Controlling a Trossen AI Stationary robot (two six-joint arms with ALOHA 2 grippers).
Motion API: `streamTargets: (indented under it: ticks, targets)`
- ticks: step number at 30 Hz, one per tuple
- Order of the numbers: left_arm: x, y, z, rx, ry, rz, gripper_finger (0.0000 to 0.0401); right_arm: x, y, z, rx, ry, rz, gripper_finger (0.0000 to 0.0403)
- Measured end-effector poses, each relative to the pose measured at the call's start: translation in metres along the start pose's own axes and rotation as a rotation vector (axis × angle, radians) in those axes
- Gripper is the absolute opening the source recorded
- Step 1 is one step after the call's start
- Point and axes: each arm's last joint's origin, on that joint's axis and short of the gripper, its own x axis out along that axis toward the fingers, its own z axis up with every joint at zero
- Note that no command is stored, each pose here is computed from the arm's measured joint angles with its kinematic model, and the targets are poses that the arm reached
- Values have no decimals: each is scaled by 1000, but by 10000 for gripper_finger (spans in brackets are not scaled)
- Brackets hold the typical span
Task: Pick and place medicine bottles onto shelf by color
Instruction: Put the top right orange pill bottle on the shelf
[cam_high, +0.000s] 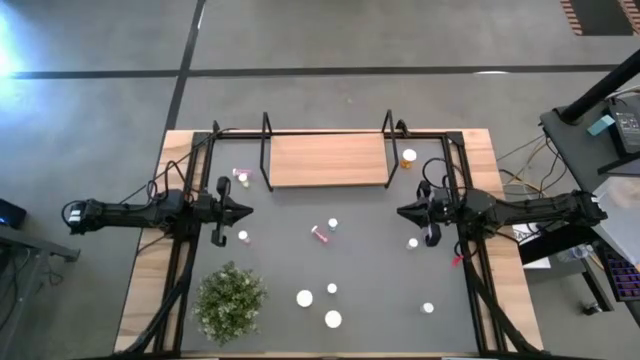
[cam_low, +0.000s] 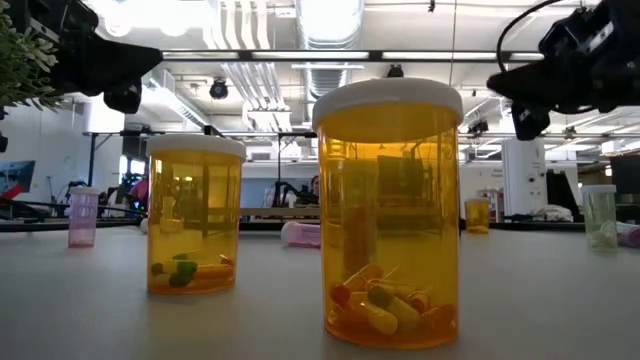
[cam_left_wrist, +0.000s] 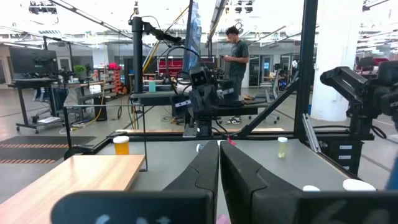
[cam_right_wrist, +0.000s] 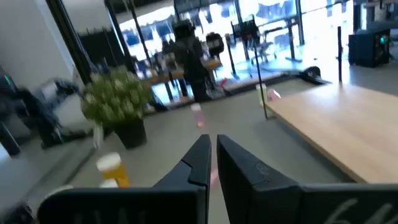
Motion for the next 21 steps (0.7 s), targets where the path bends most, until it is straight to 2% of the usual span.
streamTargets:
  ticks: [5,13,21]
  targets:
    - [0,0,0,0,0,0,0,-1,3,13,177,-140,38,18]
    - [0,0,0,0,0,0,0,-4,1,27,326,-338,-84,18]
    - [0,0,0,0,0,0,0,-4,7,53,341,-434,-112,18]
